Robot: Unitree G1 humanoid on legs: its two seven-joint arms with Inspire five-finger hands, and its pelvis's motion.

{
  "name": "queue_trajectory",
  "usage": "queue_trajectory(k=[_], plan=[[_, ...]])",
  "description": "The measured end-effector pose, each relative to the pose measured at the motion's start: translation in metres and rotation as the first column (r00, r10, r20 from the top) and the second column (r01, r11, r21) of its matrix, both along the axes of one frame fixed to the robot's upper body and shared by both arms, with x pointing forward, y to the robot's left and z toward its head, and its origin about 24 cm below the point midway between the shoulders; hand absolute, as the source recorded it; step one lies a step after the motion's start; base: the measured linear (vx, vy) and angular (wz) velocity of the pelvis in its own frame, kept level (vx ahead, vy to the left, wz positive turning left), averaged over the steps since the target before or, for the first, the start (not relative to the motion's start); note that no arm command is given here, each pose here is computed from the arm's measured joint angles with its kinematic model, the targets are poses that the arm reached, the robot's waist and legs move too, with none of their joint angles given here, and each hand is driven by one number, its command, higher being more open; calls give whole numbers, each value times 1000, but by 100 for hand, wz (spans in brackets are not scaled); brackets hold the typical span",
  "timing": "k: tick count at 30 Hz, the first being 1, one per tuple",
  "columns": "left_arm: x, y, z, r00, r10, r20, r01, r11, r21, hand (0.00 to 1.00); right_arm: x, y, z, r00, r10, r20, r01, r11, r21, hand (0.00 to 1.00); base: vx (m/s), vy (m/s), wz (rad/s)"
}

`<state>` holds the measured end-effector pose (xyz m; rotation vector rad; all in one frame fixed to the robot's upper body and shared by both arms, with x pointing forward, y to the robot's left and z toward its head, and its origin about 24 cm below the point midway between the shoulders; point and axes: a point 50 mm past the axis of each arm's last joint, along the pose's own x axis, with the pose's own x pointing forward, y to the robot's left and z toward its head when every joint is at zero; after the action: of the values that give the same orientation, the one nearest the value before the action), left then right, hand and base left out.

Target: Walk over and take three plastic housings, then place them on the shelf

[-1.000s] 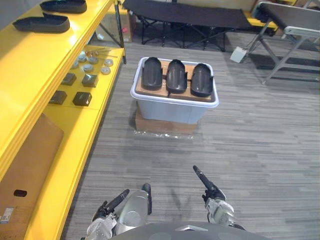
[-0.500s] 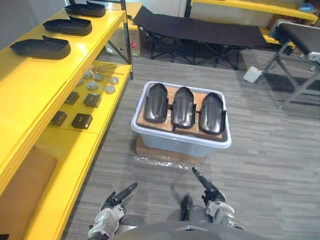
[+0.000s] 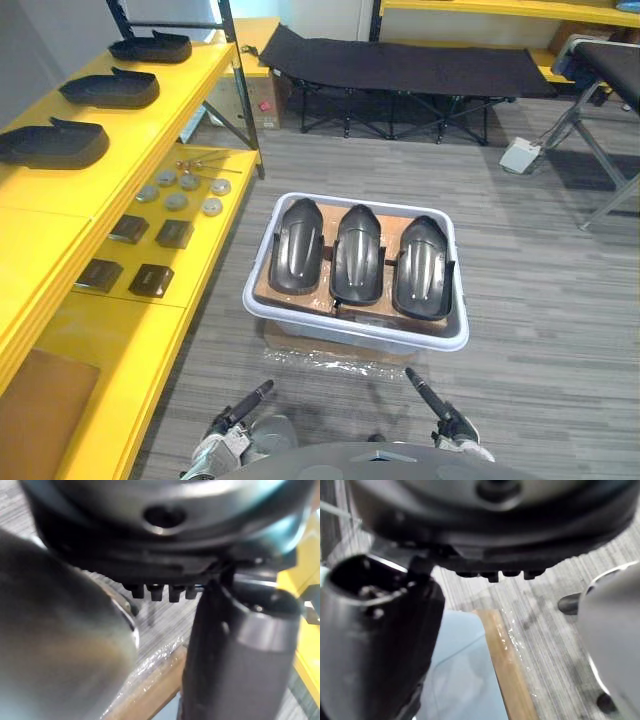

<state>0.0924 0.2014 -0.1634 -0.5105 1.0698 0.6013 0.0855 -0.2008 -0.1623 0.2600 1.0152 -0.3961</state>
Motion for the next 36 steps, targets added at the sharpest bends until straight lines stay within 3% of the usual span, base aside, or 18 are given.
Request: queue_trajectory(k=[6,7,15,26,32,36], plan=[[-8,3,-3,999,23,-40,-23,1000,-6,100,2,6,1,999,26,42,-26,1000,15,100,141,106,6],[-20,6,-5,995,59,-78,-60,998,-13,100,-5,12,-2,997,63,37,-65,997,42,100,39,30,1],[-16,6,-4,997,26,-77,-27,1000,-5,100,-1,15,-2,997,66,35,-68,996,58,100,0,0,0],[-5,11,-1,980,-173,-101,181,981,77,100,10,18,0,992,123,-2,-122,990,76,100,2,-4,-5],[9,7,3,918,-384,-100,394,910,128,100,21,25,13,951,302,68,-306,950,59,100,25,-22,-9],[16,5,5,849,-516,-114,528,838,139,100,26,32,27,867,486,112,-495,866,73,100,23,-21,-25]])
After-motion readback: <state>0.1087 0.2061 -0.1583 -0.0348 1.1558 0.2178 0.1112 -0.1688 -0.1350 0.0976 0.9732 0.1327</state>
